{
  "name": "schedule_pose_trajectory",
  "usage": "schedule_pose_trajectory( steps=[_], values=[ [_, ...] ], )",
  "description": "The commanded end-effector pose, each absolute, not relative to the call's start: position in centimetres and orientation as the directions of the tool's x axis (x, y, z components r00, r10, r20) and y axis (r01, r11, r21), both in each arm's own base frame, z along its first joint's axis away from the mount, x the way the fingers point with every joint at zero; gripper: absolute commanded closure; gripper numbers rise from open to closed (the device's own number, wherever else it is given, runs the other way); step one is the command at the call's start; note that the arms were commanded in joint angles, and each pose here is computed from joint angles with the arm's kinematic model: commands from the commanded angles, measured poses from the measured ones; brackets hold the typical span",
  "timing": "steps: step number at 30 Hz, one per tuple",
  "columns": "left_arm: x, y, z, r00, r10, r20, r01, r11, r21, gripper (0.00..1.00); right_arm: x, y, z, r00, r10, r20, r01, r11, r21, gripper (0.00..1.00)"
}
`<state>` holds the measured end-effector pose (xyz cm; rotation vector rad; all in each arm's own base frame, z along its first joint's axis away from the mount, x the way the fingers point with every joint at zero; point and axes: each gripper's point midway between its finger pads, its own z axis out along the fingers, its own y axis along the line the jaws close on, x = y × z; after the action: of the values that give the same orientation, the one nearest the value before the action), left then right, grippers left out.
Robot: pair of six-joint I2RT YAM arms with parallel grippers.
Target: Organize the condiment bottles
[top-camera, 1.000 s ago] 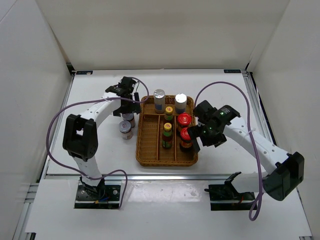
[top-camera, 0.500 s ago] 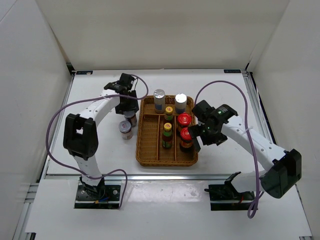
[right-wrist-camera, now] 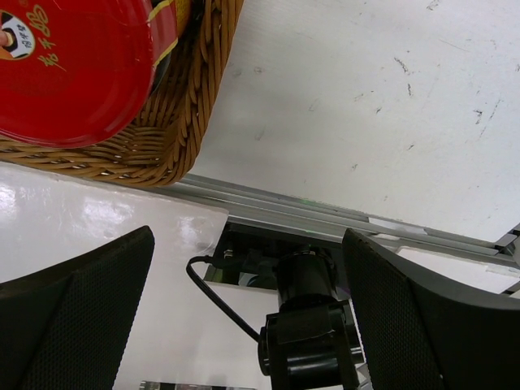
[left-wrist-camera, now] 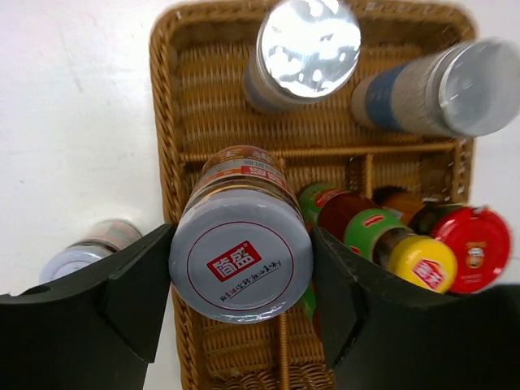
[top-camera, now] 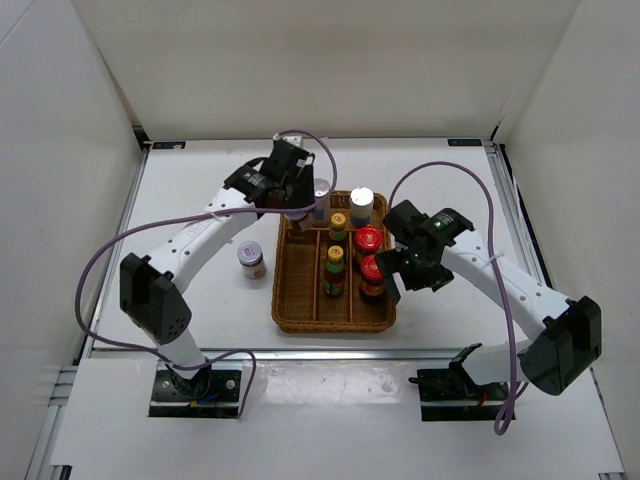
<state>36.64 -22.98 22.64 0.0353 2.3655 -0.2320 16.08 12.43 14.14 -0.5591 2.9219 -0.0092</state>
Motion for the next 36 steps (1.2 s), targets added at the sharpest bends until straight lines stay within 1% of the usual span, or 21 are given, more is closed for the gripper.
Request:
schedule_pose_trajectory(
  steps=[1, 5, 7, 8, 9, 11, 14, 16, 20, 22, 24, 26, 27, 28, 29, 30, 34, 35, 36],
  values=[
    [36.4, -24.2, 20.9, -0.738, -0.026, -0.675, 0.1, 0.984, -0.147, 0.89, 16.8, 13.3, 15.0, -0.912, -0.357, -0.201, -0.363, 0.932, -0.007, 0.0],
    [36.2, -24.5, 18.7, -0.764, 0.001, -0.646, 0.104, 0.987, -0.121, 0.89, 16.8, 13.3, 15.2, -0.911, -0.356, -0.209, -0.363, 0.932, -0.005, 0.0],
    [36.1, -24.7, 17.2, -0.785, 0.006, -0.619, 0.099, 0.988, -0.116, 0.86, 16.8, 13.3, 15.2, -0.911, -0.356, -0.209, -0.363, 0.932, -0.005, 0.0],
    [36.1, -25.0, 16.0, -0.8, 0.016, -0.6, 0.104, 0.988, -0.112, 0.78, 16.8, 13.3, 15.2, -0.911, -0.356, -0.209, -0.363, 0.932, -0.005, 0.0],
    [36.1, -25.1, 15.6, -0.806, 0.009, -0.591, 0.094, 0.989, -0.113, 0.63, 16.8, 13.3, 15.2, -0.911, -0.356, -0.209, -0.363, 0.932, -0.005, 0.0],
    [35.7, -25.0, 14.0, -0.828, 0.024, -0.56, 0.097, 0.99, -0.101, 0.57, 16.8, 13.2, 15.2, -0.907, -0.365, -0.209, -0.372, 0.928, -0.007, 0.0],
    [35.2, -24.8, 12.6, -0.848, -0.003, -0.53, 0.06, 0.993, -0.102, 0.32, 16.7, 13.4, 15.2, -0.908, -0.365, -0.207, -0.373, 0.928, 0.002, 0.0],
    [35.2, -24.3, 12.6, -0.844, -0.014, -0.537, 0.041, 0.995, -0.09, 0.0, 16.5, 13.2, 15.1, -0.908, -0.365, -0.207, -0.373, 0.928, 0.002, 0.0],
    [35.4, -23.5, 16.7, -0.794, -0.02, -0.608, 0.048, 0.994, -0.095, 0.0, 16.3, 13.3, 15.5, -0.905, -0.363, -0.223, -0.375, 0.927, 0.016, 0.0],
    [35.0, -22.7, 20.4, -0.749, -0.028, -0.662, 0.058, 0.993, -0.107, 0.0, 16.6, 12.9, 15.7, -0.905, -0.352, -0.24, -0.362, 0.932, -0.003, 0.0],
    [34.9, -20.5, 23.7, -0.695, -0.061, -0.717, 0.031, 0.993, -0.114, 0.0, 16.5, 12.9, 15.9, -0.906, -0.341, -0.251, -0.353, 0.935, 0.003, 0.0],
    [34.4, -19.1, 25.2, -0.668, -0.079, -0.74, 0.024, 0.992, -0.127, 0.0, 16.7, 12.9, 16.4, -0.901, -0.338, -0.271, -0.351, 0.936, 0.0, 0.0],
    [33.9, -18.1, 24.5, -0.677, -0.081, -0.731, 0.009, 0.993, -0.118, 0.0, 16.8, 12.8, 16.4, -0.904, -0.329, -0.274, -0.34, 0.94, -0.007, 0.0],
    [33.6, -16.5, 25.2, -0.661, -0.111, -0.742, -0.021, 0.991, -0.13, 0.0, 16.6, 12.6, 16.5, -0.904, -0.329, -0.274, -0.34, 0.94, -0.007, 0.0],
    [32.8, -15.6, 23.4, -0.691, -0.106, -0.715, -0.03, 0.993, -0.118, 0.0, 16.6, 12.6, 16.5, -0.907, -0.321, -0.274, -0.332, 0.943, -0.005, 0.0],
    [32.5, -14.3, 23.6, -0.686, -0.131, -0.716, -0.053, 0.99, -0.13, 0.0, 16.6, 12.6, 16.5, -0.907, -0.32, -0.274, -0.332, 0.943, -0.005, 0.0],
    [30.2, -12.3, 20.9, -0.734, -0.134, -0.666, -0.067, 0.99, -0.124, 0.0, 15.4, 12.7, 15.9, -0.926, -0.305, -0.223, -0.318, 0.948, 0.026, 0.0],
    [30.0, -11.8, 20.1, -0.747, -0.138, -0.65, -0.079, 0.99, -0.119, 0.0, 14.9, 13.4, 16.0, -0.933, -0.296, -0.203, -0.317, 0.945, 0.081, 0.0],
    [29.3, -11.5, 19.0, -0.763, -0.131, -0.633, -0.082, 0.991, -0.106, 0.0, 14.3, 14.0, 16.2, -0.922, -0.328, -0.208, -0.358, 0.924, 0.132, 0.0]
  ],
)
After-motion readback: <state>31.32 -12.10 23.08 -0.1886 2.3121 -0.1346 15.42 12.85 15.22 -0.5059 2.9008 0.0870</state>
